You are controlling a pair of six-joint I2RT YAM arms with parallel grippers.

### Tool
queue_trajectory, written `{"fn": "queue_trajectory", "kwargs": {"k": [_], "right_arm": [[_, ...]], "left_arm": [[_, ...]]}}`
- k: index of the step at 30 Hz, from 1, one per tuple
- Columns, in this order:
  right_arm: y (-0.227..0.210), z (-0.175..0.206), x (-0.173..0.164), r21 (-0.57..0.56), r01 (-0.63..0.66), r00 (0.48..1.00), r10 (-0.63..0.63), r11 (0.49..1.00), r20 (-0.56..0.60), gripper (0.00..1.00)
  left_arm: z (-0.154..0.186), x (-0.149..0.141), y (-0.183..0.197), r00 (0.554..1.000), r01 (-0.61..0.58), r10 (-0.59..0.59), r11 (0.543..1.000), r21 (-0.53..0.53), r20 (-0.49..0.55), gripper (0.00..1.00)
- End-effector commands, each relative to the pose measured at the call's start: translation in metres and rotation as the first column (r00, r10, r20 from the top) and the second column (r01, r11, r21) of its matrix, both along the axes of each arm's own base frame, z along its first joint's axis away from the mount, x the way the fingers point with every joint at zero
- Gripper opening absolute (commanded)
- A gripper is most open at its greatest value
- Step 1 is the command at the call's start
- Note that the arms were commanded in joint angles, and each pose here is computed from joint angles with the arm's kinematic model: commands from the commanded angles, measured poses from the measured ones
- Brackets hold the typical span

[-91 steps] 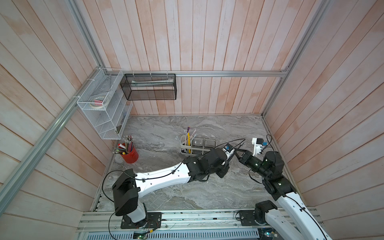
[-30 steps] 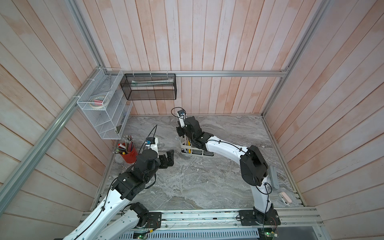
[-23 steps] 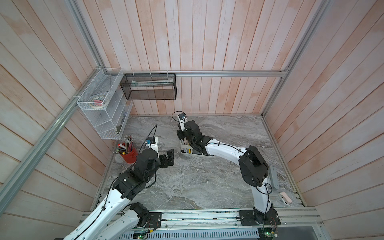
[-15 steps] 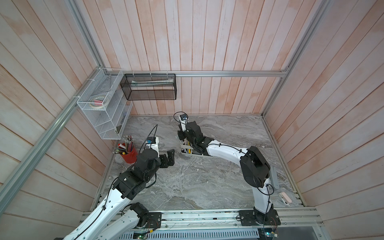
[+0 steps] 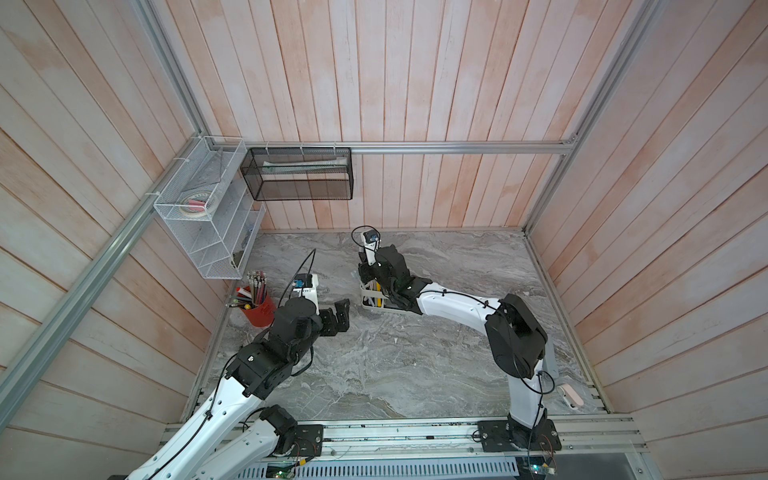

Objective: Place the toothbrush into the toothbrush holder
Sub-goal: Place the toothbrush in the toothbrush holder, then reset both arms

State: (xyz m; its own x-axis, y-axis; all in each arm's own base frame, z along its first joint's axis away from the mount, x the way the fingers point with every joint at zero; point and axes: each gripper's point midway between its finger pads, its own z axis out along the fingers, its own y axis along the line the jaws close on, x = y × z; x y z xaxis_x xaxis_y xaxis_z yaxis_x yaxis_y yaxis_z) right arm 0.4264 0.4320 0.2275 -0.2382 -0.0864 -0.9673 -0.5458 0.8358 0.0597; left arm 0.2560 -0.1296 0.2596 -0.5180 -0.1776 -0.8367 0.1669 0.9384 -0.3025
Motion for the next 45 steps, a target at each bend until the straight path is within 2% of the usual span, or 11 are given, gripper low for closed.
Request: {"fn": "queue_trajectory", "kwargs": {"k": [1, 6, 10, 19, 22, 26, 30, 34, 37, 42, 45], "right_arm": [[-0.003, 0.020, -0.006, 0.042, -0.010, 1.000, 0.009, 0.999, 0.019, 0.22], [-0.006, 0.037, -0.012, 0.081, -0.024, 0.999, 0.021, 0.996, 0.039, 0.26], [-0.006, 0.053, -0.021, 0.118, -0.062, 0.997, 0.056, 0.991, 0.050, 0.36], [-0.020, 0.091, -0.038, 0.200, -0.082, 0.995, 0.068, 0.976, 0.075, 0.38], [-0.040, 0.110, -0.042, 0.217, -0.032, 0.996, 0.013, 0.976, 0.088, 0.54], [-0.091, 0.113, -0.044, 0.177, 0.098, 0.992, -0.111, 0.979, 0.064, 0.96], [-0.182, 0.106, -0.044, 0.203, 0.254, 0.964, -0.264, 0.946, 0.028, 0.98], [-0.314, 0.090, -0.039, 0.324, 0.490, 0.866, -0.494, 0.809, -0.077, 0.98], [-0.396, 0.065, -0.044, 0.261, 0.691, 0.709, -0.703, 0.674, -0.062, 0.98], [-0.481, 0.025, -0.074, 0.178, 0.869, 0.440, -0.886, 0.462, 0.147, 0.98], [-0.491, -0.007, -0.085, 0.232, 0.851, 0.444, -0.881, 0.472, 0.164, 0.98]], "left_arm": [[-0.002, 0.002, 0.001, 1.000, 0.003, -0.003, 1.000, 0.013, 0.010, 1.00], [-0.002, 0.003, 0.001, 1.000, 0.000, 0.000, 1.000, 0.015, 0.010, 1.00], [-0.002, 0.003, 0.001, 1.000, 0.000, 0.000, 1.000, 0.015, 0.013, 1.00], [-0.003, 0.003, 0.001, 1.000, 0.000, -0.001, 1.000, 0.017, 0.011, 1.00], [-0.003, 0.003, 0.001, 1.000, 0.001, -0.002, 1.000, 0.017, 0.009, 1.00], [-0.009, 0.005, 0.002, 1.000, -0.017, 0.017, 0.999, 0.028, -0.008, 1.00], [-0.018, 0.013, 0.010, 0.997, -0.073, 0.075, 0.995, 0.069, -0.029, 1.00], [-0.021, 0.025, 0.034, 0.977, -0.213, 0.215, 0.973, 0.089, -0.015, 1.00], [-0.022, 0.035, 0.047, 0.962, -0.273, 0.272, 0.957, 0.093, 0.025, 1.00], [-0.038, 0.051, 0.084, 0.899, -0.438, 0.429, 0.889, 0.131, 0.095, 1.00], [-0.045, 0.060, 0.102, 0.874, -0.484, 0.473, 0.868, 0.113, 0.111, 1.00]]}}
